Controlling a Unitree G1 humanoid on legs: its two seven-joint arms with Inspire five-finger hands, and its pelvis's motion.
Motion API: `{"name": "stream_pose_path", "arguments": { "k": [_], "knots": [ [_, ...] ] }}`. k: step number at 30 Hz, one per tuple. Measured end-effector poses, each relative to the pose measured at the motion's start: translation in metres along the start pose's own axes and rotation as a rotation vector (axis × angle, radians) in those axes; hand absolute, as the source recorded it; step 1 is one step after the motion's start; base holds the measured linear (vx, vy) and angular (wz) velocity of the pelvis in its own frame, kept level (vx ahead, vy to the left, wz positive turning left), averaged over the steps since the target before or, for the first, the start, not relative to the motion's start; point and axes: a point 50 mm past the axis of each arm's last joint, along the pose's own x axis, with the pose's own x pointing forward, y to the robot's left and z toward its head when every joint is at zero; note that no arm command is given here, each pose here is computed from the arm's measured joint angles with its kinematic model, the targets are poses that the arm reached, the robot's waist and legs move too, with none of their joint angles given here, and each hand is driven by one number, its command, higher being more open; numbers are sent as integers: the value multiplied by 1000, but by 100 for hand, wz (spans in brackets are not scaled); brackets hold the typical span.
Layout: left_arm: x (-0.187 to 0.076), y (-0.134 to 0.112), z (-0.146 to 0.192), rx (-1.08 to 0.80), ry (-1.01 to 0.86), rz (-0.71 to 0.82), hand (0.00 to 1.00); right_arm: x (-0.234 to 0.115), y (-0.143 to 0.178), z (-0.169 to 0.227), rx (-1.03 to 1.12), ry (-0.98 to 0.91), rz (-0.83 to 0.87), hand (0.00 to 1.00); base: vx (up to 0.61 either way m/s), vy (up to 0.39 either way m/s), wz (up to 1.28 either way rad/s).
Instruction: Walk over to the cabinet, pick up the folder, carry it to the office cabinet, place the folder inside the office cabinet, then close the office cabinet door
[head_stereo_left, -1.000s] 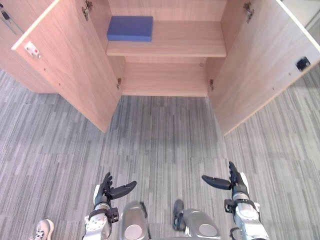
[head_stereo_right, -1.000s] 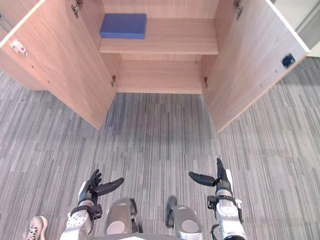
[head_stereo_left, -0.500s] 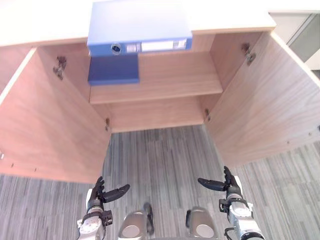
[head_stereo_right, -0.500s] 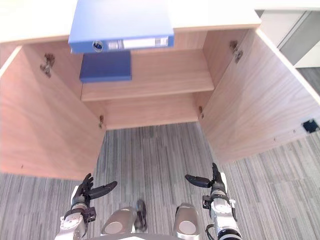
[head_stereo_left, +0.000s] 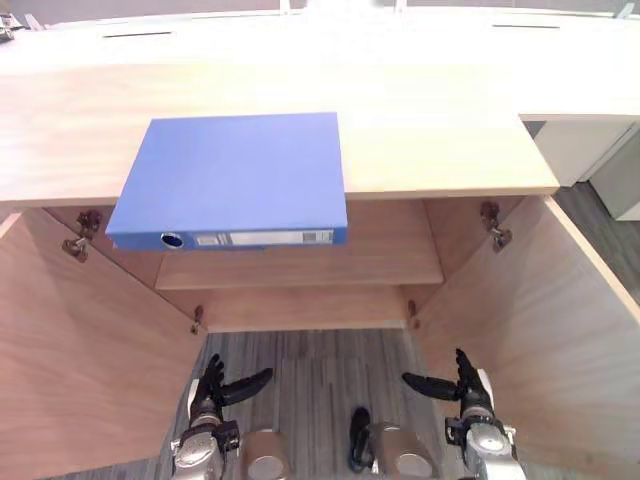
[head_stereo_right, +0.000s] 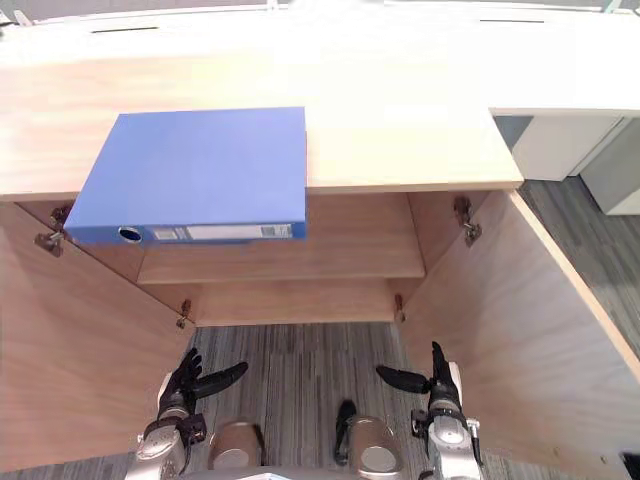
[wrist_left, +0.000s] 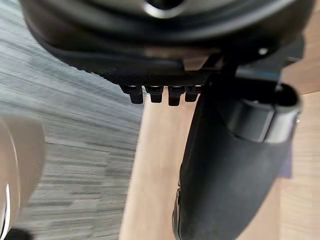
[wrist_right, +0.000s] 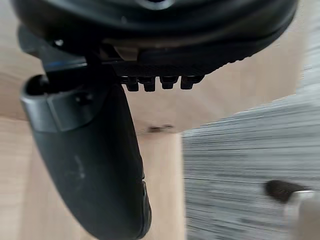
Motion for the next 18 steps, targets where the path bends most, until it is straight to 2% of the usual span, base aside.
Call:
{"name": "stream_pose_path", "arguments": {
  "k": [6, 18],
  "knots": [
    [-4, 2, 22, -24, -106, 0, 100, -2, -9, -9, 34, 36, -52, 100, 216, 117, 2],
    [-56, 10, 104, 42, -574, 15, 100, -9, -10, -40, 20, 155, -30, 100, 48, 35, 21]
  ]
}}
